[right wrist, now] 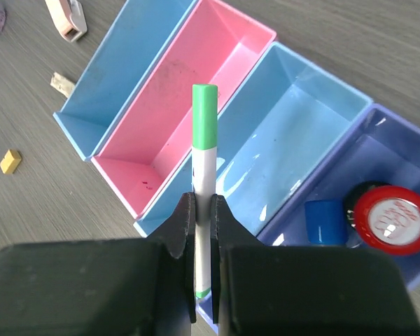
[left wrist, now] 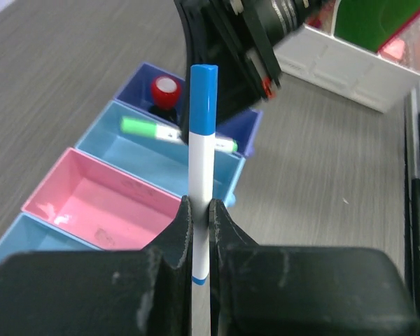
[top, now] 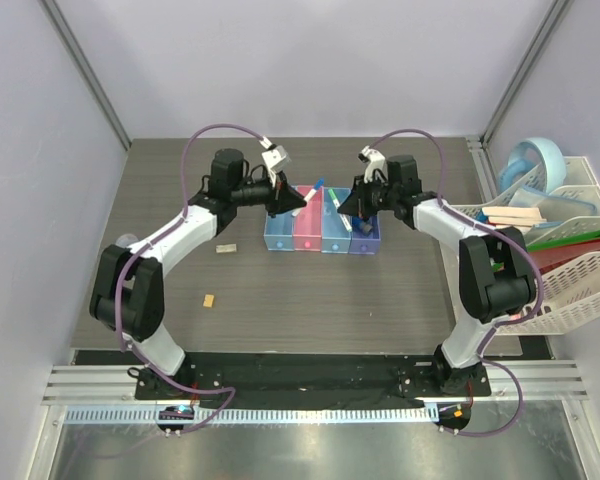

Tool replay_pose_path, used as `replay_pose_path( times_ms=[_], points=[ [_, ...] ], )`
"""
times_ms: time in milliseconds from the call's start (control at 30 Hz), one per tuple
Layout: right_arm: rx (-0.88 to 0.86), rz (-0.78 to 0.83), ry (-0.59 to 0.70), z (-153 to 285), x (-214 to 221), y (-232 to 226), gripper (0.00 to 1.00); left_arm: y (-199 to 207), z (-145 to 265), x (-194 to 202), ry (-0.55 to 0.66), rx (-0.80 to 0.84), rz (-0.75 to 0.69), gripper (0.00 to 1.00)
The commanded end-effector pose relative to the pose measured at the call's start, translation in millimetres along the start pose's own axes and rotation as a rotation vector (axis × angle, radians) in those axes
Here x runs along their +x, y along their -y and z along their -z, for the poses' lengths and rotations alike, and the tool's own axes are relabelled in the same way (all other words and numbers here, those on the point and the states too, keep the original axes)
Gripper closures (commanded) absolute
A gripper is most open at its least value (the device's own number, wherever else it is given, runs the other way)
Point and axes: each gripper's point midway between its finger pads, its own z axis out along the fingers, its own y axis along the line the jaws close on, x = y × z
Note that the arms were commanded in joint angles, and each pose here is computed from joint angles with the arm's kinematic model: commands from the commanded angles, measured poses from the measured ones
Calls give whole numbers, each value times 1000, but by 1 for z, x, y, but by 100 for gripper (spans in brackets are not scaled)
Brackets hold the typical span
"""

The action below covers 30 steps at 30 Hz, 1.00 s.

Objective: Sort the stationery into containers
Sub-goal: Place the pen in the storage box.

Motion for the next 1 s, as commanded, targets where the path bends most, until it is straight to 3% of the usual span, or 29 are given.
replay_pose_path(
  times_ms=[0,267,300,433,533,767,967],
  points=[
    [-11,56,41,-12,-12,-7,99,-16,-11,-37,134,-110,46,100],
    [27,82,-5,-24,2,7,97,-22,-26,-22,100,-188,66,100],
    [28,85,-15,-25,6,9,93,-19,-28,-20,95,-184,68,100],
    [25,91,-37,-24,8,8,59,-18,-33,-16,85,-189,72,100],
    [32,151,-16,-16,-6,5,48,-18,-34,-15,83,-200,75,100],
    [93,247,51,23,-49,0,47,-24,-36,-12,96,-291,125,100],
    [281,270,164,78,-92,34,48,-23,-46,-14,102,-347,190,100]
  ],
)
